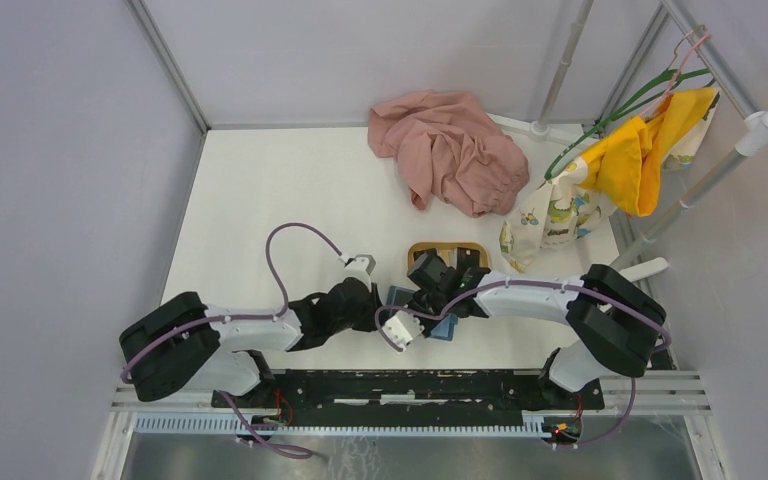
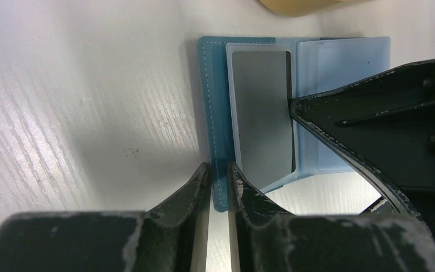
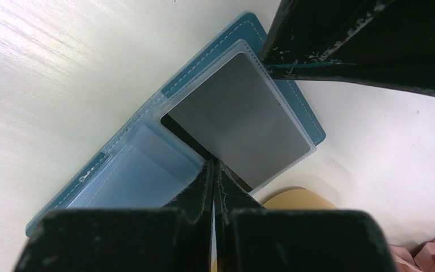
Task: Put the credit cards into the card holder
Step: Insert the credit card into the card holder, then pick up the credit card from the storage box.
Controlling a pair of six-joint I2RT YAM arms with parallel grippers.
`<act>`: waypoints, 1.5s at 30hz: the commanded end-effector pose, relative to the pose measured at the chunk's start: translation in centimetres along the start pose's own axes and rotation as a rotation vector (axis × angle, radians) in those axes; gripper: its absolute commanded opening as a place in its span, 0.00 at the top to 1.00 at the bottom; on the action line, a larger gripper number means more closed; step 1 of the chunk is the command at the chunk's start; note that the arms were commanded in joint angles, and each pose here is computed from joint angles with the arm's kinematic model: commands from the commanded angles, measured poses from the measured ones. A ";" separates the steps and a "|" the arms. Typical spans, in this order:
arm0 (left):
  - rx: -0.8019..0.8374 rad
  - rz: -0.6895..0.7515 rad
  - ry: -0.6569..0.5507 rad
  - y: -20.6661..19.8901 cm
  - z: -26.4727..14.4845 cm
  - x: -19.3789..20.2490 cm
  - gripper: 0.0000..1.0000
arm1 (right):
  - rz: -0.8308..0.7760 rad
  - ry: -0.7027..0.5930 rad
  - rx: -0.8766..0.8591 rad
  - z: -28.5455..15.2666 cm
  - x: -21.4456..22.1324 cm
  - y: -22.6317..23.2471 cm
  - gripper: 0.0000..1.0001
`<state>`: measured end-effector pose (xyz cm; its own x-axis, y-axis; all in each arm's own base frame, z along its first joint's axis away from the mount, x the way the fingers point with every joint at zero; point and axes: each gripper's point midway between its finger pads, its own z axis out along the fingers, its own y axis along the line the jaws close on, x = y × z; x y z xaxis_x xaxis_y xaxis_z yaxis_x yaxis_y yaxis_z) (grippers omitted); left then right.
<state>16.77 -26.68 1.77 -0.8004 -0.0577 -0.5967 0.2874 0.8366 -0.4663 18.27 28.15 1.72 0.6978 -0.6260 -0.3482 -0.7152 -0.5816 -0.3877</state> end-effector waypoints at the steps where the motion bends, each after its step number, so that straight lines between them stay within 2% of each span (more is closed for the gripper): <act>1: -0.004 -0.012 0.059 0.5 -0.3 2.2 0.77 | 0.016 -0.062 0.028 -0.2 -1.2 -0.7 1.00; 7: -0.102 -0.011 -0.001 2.2 -1.6 0.8 0.76 | 0.087 -0.221 0.014 -4.1 -2.0 -1.2 0.93; 12: -0.086 -0.020 -0.093 1.8 -3.4 -1.4 0.73 | 0.256 -0.372 0.136 -8.7 -2.3 -3.8 0.82; 15: -0.029 -0.032 -0.160 1.0 -4.4 -2.7 0.71 | 0.399 -0.431 0.254 -11.6 -1.3 -6.0 0.68; 19: 0.111 -0.059 -0.282 -1.6 -6.3 -5.5 0.56 | 0.603 -0.499 0.397 -14.4 1.1 -7.8 0.42; 24: 0.198 -0.045 -0.404 -4.3 -9.1 -9.4 0.27 | 0.763 -0.568 0.449 -16.2 2.9 -8.1 0.25; 28: 0.176 -0.019 -0.436 -5.2 -10.6 -11.5 0.07 | 0.778 -0.498 0.514 -17.4 4.3 -8.7 0.26; 32: 0.119 0.018 -0.418 -5.5 -11.5 -12.6 0.01 | 0.742 -0.388 0.587 -19.3 5.6 -9.8 0.26; 35: 0.070 0.084 -0.431 -6.3 -12.9 -14.9 0.00 | 0.728 -0.396 0.557 -19.8 5.3 -10.5 0.19; 37: 0.014 0.129 -0.443 -6.5 -13.8 -16.4 0.00 | 0.766 -0.432 0.478 -18.8 4.9 -10.4 0.04; 41: -0.058 0.240 -0.465 -7.2 -15.2 -19.3 0.00 | 0.841 -0.490 0.254 -17.0 4.2 -10.3 0.02; 42: -0.082 0.266 -0.469 -7.0 -15.3 -19.8 0.00 | 0.843 -0.496 0.250 -16.8 4.3 -10.7 0.02; 45: -0.165 0.346 -0.487 -6.1 -15.0 -21.3 0.00 | 0.857 -0.459 0.387 -16.8 5.8 -11.8 0.02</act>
<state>22.11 -24.65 26.82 -0.4212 -0.1611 -0.8926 0.3947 0.8535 -0.3403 30.36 22.79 18.72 -0.0042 -0.4628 -0.8864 -0.9798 0.1791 -0.0888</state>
